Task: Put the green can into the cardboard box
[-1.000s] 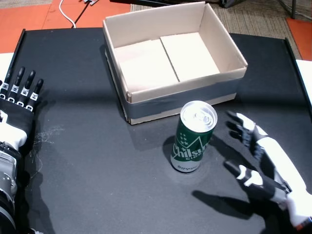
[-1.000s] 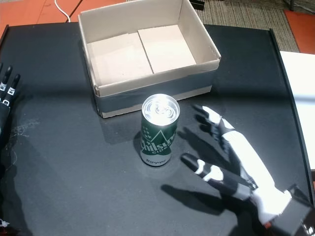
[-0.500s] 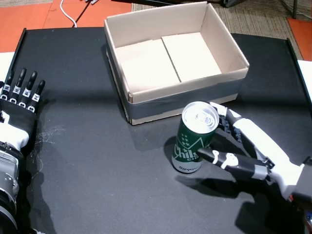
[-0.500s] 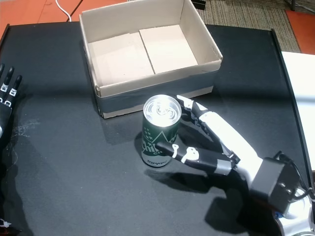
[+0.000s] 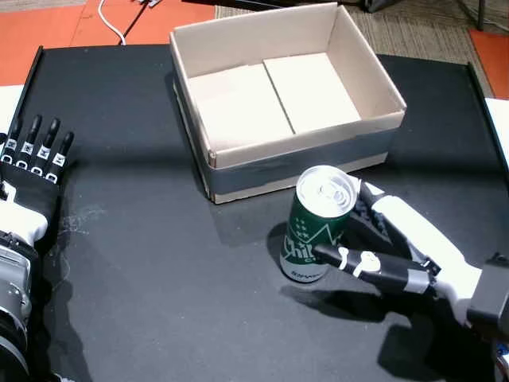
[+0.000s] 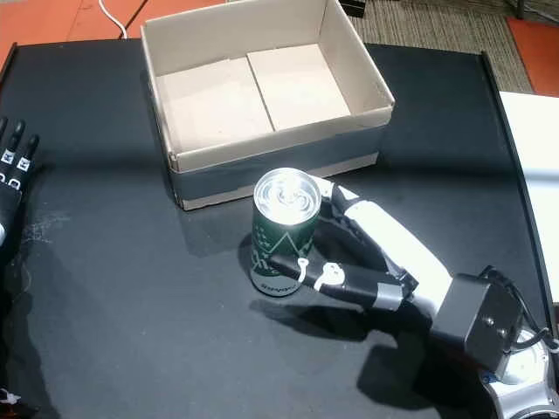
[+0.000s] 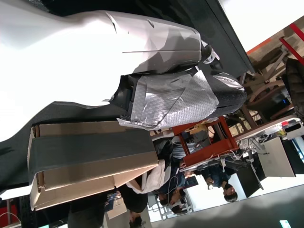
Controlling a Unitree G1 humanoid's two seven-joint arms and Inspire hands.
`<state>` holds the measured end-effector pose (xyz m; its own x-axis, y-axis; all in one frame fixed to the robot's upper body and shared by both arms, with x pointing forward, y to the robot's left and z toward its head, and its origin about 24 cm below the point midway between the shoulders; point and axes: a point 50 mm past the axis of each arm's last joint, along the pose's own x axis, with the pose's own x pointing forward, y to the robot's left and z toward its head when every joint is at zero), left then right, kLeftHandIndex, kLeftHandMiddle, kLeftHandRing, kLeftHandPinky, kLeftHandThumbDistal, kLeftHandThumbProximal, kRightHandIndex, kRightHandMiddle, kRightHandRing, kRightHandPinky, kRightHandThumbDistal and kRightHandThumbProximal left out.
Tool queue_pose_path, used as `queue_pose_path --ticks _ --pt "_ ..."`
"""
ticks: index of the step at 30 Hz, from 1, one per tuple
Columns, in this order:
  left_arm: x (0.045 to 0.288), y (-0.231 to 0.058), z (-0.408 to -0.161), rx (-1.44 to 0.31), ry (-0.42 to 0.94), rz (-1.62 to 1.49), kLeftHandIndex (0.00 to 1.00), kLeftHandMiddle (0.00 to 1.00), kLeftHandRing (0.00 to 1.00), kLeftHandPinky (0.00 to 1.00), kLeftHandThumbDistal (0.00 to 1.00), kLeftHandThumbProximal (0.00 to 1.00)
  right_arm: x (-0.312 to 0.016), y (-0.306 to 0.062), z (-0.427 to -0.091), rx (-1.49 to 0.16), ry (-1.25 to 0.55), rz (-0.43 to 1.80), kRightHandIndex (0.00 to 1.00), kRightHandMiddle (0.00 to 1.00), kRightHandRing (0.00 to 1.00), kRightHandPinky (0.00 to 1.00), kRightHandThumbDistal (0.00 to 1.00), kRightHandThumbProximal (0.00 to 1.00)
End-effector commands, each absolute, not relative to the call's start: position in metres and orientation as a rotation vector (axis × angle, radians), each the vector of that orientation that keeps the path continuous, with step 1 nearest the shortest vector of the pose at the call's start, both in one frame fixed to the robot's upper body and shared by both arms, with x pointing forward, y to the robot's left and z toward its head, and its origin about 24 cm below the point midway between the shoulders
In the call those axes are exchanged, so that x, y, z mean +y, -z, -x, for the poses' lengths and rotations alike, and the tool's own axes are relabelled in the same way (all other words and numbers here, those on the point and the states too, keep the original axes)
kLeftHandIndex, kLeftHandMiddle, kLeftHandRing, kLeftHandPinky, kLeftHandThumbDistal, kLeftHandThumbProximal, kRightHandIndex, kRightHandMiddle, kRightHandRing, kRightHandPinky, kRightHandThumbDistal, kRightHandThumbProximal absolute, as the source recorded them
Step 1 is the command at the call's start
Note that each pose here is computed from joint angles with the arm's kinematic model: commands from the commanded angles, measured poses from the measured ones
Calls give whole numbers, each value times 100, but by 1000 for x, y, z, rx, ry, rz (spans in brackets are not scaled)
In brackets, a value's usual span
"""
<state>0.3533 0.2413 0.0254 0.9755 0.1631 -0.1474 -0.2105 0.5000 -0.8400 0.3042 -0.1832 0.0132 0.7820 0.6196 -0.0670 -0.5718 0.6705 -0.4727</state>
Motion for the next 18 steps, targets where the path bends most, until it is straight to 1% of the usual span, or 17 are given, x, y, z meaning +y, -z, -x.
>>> queue_pose_path --ticks 1,3,4,6,7,9,10,13,15,16,17,18 --pt "243 -26 -353 45 -235 1030 80 77 87 97 0 100 -176 -10 -304 -82 -715 498 100 100 100 100 100 69" --pt "243 -26 -353 47 -239 1027 77 76 86 96 0 100 -171 -11 -305 -80 -741 498 100 100 100 100 100 67" --pt "243 -26 -353 46 -236 1026 76 76 85 95 0 100 -168 -11 -307 -79 -754 502 97 100 100 100 100 67" --pt "242 -25 -353 42 -231 1026 73 74 84 93 0 100 -162 -11 -309 -70 -780 491 92 100 100 100 100 65" --pt "242 -25 -353 42 -233 1027 73 74 84 93 0 100 -159 -12 -309 -71 -792 488 90 100 100 100 100 66" --pt "242 -25 -353 41 -232 1028 74 75 84 93 0 100 -153 -14 -310 -90 -809 493 89 99 100 100 100 68" --pt "242 -25 -353 40 -230 1030 75 75 83 93 0 100 -149 -15 -311 -101 -816 491 89 99 100 100 100 68" --pt "242 -25 -353 39 -230 1037 76 75 84 94 0 100 -142 -17 -313 -114 -831 496 93 99 100 100 100 70" --pt "242 -25 -353 44 -235 1036 77 77 86 97 0 100 -137 -18 -315 -123 -837 484 90 98 100 100 100 67" --pt "242 -25 -353 45 -235 1034 77 76 86 97 0 100 -134 -19 -315 -128 -834 465 87 95 98 100 100 62" --pt "242 -26 -353 44 -233 1031 77 76 85 96 0 100 -132 -20 -316 -129 -829 440 85 91 95 97 100 55" --pt "242 -26 -353 43 -230 1031 76 76 85 96 0 100 -128 -20 -318 -127 -819 421 79 84 88 90 87 45"
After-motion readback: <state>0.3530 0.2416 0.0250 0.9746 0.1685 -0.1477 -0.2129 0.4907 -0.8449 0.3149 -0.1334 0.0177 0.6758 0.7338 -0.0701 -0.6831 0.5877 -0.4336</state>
